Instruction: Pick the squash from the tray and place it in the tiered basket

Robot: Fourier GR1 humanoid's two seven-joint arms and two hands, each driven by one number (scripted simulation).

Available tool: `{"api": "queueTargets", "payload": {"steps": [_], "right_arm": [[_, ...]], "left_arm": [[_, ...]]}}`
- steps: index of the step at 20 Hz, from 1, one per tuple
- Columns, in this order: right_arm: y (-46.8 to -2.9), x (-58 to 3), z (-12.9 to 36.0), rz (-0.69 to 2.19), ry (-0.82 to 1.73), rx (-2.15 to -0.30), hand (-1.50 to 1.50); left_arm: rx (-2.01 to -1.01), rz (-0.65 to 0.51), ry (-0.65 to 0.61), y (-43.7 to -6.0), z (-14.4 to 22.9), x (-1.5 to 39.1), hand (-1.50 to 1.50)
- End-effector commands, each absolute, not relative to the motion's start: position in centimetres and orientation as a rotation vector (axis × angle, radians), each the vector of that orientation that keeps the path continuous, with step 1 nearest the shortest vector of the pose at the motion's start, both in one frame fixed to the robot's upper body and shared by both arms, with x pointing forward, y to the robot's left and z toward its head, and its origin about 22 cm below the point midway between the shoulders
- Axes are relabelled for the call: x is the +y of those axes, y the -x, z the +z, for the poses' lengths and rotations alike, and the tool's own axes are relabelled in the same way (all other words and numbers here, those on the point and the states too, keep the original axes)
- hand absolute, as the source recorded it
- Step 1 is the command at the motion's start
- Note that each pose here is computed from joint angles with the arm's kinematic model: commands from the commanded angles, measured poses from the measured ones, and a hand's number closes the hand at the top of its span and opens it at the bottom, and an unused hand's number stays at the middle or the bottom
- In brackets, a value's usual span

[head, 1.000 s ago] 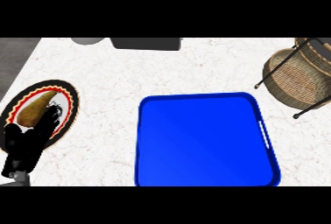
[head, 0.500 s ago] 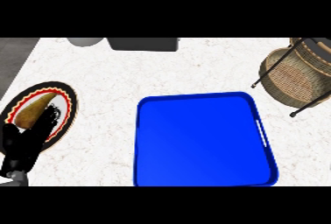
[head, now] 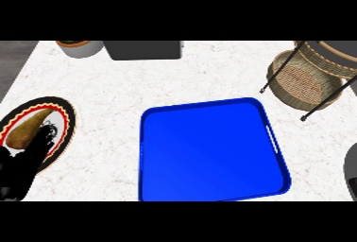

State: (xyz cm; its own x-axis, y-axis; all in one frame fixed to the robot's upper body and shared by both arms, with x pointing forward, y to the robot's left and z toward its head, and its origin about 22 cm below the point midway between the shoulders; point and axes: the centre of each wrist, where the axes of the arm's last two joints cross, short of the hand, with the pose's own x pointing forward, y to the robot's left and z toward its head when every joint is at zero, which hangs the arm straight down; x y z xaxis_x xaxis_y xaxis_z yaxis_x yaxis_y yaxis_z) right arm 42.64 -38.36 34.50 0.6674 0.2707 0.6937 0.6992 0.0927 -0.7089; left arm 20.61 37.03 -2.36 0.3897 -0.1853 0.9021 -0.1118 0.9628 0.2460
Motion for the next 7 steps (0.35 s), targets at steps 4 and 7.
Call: {"api": "queueTargets", "payload": {"steps": [4, 7], "right_arm": [[-40.3, -38.9, 35.3, -0.599, 1.326, -1.12, -1.5], [-39.9, -38.8, 32.6, -0.543, 1.262, -1.146, -1.5]], "left_arm": [[-1.145, -0.002, -0.346, -18.8, -2.7, 38.2, 0.0], [-1.14, 0.019, -0.342, -19.0, -2.5, 38.4, 0.0]]}}
